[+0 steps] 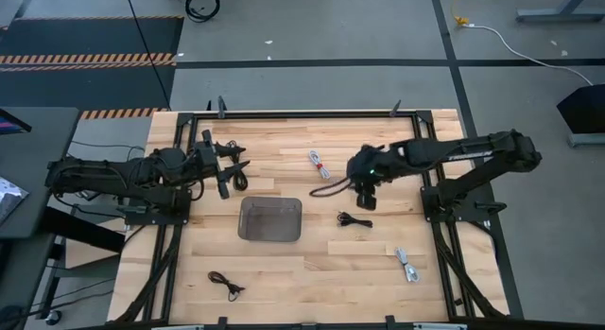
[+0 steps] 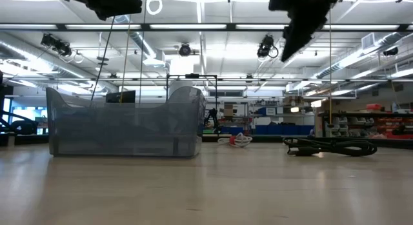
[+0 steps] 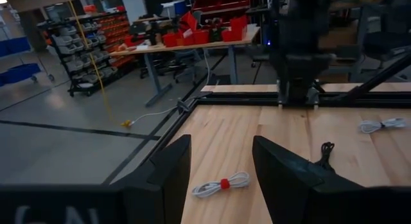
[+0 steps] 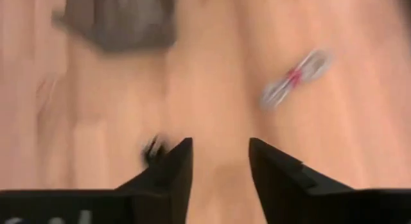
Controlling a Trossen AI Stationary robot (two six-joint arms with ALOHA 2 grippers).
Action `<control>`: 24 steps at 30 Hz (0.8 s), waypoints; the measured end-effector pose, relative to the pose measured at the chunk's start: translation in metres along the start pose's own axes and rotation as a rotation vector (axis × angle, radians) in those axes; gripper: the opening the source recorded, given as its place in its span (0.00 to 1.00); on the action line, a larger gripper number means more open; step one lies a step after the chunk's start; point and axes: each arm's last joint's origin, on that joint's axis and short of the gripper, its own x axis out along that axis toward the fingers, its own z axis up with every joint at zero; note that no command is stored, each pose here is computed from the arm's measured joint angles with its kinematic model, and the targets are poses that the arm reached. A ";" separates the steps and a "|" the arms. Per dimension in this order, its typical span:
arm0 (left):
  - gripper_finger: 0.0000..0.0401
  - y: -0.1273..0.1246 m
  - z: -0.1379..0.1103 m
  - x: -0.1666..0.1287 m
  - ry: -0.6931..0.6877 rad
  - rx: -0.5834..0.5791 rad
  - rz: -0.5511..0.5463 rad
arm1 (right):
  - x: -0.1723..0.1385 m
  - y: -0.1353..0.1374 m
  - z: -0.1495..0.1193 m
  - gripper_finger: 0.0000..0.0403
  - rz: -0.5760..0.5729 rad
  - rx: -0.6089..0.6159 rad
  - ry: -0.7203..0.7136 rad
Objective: Pick and place USB-C Cables
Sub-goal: Put the middle black USB cable into the black bin
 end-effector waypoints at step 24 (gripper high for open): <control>0.43 0.000 0.000 0.000 0.004 -0.054 -0.001 | 0.117 0.059 -0.034 0.47 -0.046 -0.127 0.527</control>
